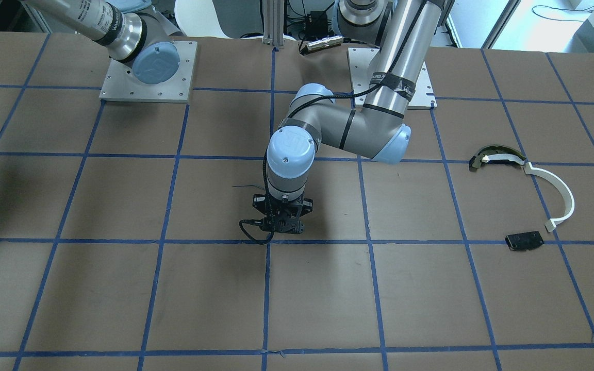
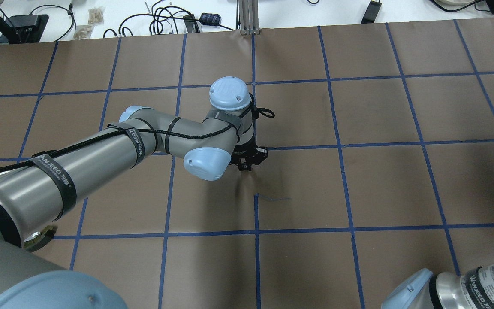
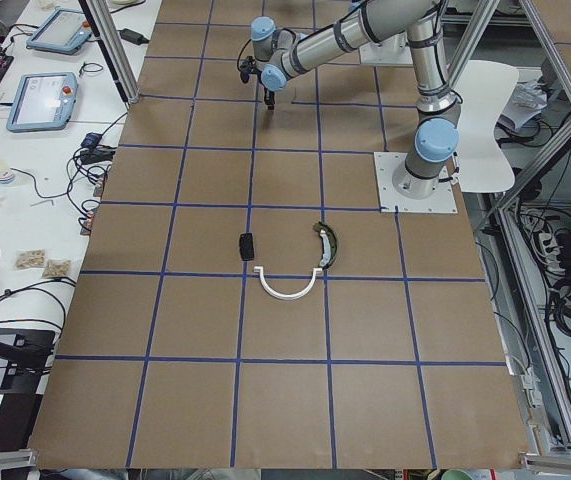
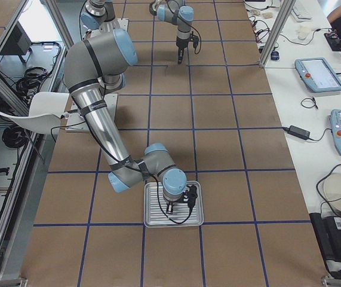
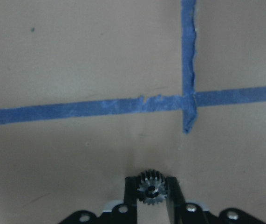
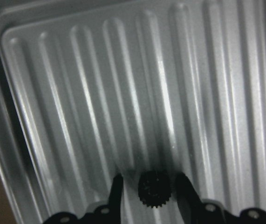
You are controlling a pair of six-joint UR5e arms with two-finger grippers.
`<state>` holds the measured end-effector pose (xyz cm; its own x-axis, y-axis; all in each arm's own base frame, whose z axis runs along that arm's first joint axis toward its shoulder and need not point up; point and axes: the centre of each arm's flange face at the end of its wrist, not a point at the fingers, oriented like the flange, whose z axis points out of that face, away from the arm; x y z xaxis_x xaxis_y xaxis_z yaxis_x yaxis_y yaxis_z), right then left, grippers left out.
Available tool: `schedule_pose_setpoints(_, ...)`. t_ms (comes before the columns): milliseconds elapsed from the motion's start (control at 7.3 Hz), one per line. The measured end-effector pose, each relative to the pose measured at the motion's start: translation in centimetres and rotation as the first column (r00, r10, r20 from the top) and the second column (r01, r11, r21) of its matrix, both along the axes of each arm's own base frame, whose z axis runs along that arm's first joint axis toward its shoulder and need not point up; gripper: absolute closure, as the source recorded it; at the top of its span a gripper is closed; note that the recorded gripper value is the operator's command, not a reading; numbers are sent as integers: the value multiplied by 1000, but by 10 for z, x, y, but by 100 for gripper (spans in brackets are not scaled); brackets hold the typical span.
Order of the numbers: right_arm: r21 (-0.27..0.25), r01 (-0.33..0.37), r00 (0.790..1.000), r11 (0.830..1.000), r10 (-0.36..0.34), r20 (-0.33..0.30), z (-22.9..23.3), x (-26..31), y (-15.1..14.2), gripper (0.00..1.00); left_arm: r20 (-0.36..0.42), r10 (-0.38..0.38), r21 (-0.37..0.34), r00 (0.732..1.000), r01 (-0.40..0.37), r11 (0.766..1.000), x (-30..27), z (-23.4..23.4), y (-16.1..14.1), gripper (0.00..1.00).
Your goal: Place bearing gear from tray to pile
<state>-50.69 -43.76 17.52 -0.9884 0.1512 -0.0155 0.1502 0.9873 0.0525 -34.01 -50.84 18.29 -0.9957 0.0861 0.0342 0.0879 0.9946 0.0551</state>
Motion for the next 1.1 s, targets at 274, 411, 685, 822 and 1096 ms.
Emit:
schedule_pose_setpoints(274,22,-2,1000,1000,2,-9,0,-1,2,100,20,-86,-67,996,88,994,22,44,-7,100)
schedule_pose_setpoints(411,25,-2,1000,1000,2,-10,1,-1,3,100,29,-158,-75,987,160,984,51,72,-10,100)
schedule_pose_setpoints(685,16,-3,1000,1000,3,-27,21,2,3,100,40,-264,-42,964,266,963,143,109,-16,100)
schedule_pose_setpoints(822,9,-5,999,1000,6,-32,36,6,2,100,32,-307,-16,951,308,951,201,120,-21,100)
schedule_pose_setpoints(1096,8,2,1000,1000,-2,-19,55,26,-9,100,-3,-354,11,935,354,935,340,133,-23,100)
